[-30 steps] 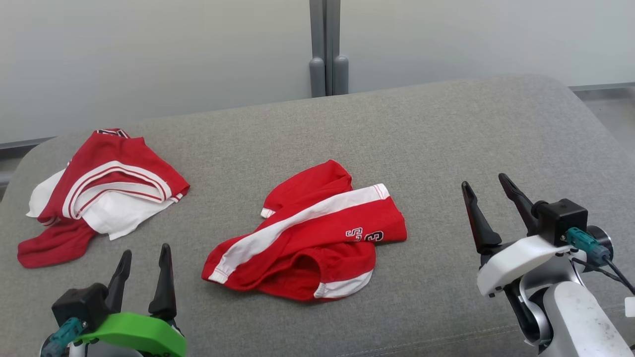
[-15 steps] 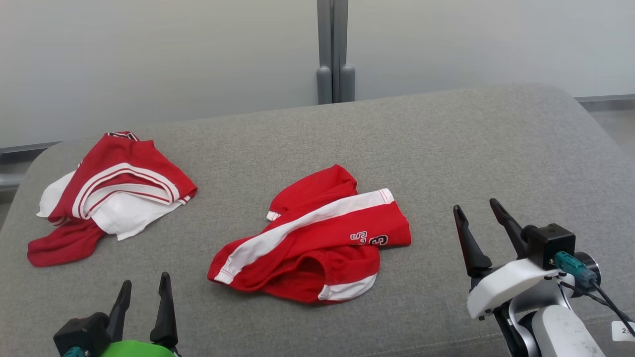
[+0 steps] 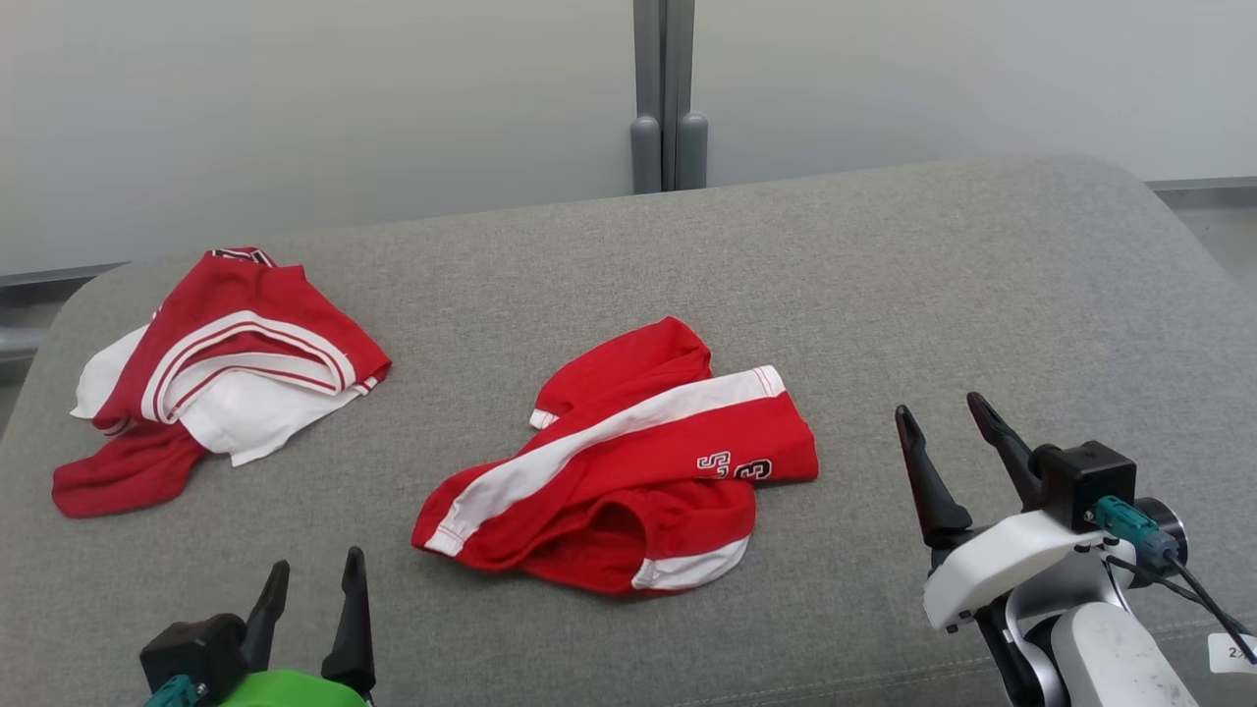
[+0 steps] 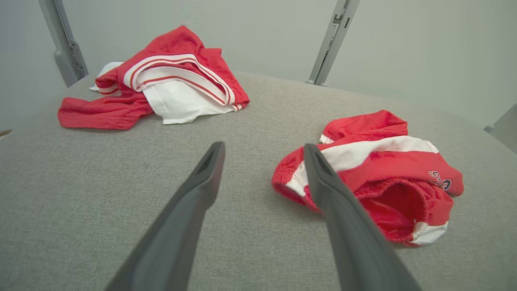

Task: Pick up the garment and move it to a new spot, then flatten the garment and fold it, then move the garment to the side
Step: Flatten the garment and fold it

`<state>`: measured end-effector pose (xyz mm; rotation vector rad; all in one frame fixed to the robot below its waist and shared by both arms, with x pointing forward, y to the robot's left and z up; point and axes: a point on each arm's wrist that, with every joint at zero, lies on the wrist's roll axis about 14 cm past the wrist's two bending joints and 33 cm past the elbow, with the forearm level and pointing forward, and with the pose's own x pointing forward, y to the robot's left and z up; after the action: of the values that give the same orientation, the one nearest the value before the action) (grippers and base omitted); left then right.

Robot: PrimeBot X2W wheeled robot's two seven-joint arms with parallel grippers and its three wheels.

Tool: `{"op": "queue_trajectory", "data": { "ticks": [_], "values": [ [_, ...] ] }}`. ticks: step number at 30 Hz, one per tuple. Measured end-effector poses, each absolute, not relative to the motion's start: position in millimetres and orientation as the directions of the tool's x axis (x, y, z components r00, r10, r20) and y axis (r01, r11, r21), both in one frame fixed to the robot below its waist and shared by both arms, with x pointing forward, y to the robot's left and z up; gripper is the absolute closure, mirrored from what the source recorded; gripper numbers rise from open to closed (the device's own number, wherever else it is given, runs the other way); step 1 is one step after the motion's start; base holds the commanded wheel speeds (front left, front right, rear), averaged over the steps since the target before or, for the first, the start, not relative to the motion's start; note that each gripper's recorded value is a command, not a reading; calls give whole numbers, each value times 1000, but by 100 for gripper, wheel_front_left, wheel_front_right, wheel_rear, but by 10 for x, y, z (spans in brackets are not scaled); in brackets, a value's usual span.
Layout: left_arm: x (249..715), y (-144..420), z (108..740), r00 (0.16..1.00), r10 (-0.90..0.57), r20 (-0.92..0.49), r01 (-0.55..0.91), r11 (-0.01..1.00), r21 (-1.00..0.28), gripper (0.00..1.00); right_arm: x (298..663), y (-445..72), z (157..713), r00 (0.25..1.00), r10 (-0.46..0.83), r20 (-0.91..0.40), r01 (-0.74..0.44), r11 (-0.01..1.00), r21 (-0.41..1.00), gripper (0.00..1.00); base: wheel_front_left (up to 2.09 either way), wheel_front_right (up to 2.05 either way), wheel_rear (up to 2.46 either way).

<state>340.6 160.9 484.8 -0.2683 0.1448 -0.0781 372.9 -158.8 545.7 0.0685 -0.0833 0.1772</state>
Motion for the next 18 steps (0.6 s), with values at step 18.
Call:
{"op": "queue_trajectory", "data": {
  "ticks": [18],
  "values": [
    [3590, 949, 4172, 894, -243, -377, 53, 891, -450, 0, 3833, -1650, 5287, 987, 156, 42, -159, 985, 72, 0, 0, 0, 0]
  ]
}}
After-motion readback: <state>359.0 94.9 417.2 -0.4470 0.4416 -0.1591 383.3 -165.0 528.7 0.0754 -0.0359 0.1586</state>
